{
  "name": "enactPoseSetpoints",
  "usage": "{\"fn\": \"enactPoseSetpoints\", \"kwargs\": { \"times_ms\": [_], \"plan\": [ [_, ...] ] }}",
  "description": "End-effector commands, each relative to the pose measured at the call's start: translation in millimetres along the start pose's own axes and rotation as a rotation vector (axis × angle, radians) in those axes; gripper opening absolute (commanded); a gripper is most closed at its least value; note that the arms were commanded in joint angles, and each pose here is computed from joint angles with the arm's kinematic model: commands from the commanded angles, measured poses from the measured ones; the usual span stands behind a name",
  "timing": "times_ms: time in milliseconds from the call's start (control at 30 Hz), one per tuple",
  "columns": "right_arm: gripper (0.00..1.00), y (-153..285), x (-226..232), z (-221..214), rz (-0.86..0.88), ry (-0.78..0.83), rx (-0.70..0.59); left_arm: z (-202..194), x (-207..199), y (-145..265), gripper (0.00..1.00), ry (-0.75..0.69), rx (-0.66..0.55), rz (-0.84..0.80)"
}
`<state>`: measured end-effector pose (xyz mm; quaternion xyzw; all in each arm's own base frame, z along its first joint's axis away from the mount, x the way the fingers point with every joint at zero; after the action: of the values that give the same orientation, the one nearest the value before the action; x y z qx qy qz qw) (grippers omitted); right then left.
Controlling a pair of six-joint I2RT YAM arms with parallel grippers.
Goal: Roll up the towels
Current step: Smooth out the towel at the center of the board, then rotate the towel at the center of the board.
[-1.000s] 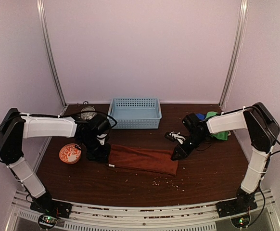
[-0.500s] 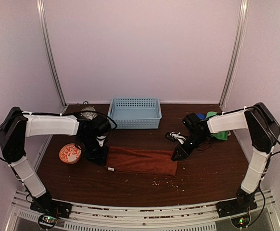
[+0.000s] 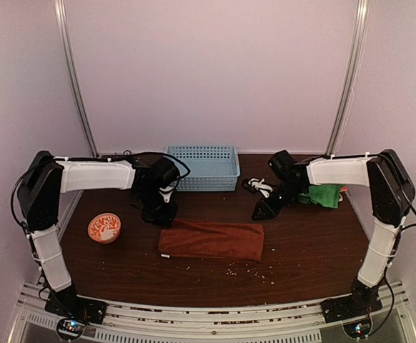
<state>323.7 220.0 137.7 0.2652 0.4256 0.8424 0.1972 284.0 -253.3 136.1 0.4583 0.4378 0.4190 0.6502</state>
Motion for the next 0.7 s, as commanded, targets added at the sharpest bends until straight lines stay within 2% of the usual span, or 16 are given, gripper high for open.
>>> {"fn": "enactPoseSetpoints", "kwargs": {
  "times_ms": [0,100,200,367,467,667],
  "plan": [
    [0.19,-8.8,-9.1,-6.9,-0.034,-0.012,0.051,-4.3,-3.9,12.0,0.00,-0.029,-0.028,-0.045],
    [0.19,-6.9,-9.2,-7.5,-0.050,-0.008,0.040,-11.9,3.4,28.0,0.00,-0.030,-0.057,-0.014],
    [0.20,-10.0,-12.1,-10.1,-0.070,-0.006,0.046,-7.8,1.2,28.6,0.00,-0.044,-0.100,-0.052],
    [0.20,-20.3,-15.9,-20.6,-0.070,-0.013,0.102,11.6,0.9,-11.6,0.00,-0.048,-0.087,-0.066],
    [0.20,-19.9,-14.9,-31.5,-0.086,-0.015,0.130,18.3,5.9,-32.5,0.00,-0.049,-0.075,-0.004],
    [0.19,-16.3,0.4,-56.2,-0.019,-0.010,0.179,39.4,2.8,-53.6,0.00,-0.078,-0.095,0.040]
  ]
}}
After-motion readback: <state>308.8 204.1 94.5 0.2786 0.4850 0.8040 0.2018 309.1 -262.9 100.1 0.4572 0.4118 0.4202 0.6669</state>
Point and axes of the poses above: each gripper's point midway between its finger pads, its own y axis back along the fingers, its own x axis along the line the jaws close on, z = x × y, the point moved 8 cm from there along y, back along the fingers, and after that the axes turned 2 degrees about -y, right-handed, at the moved point
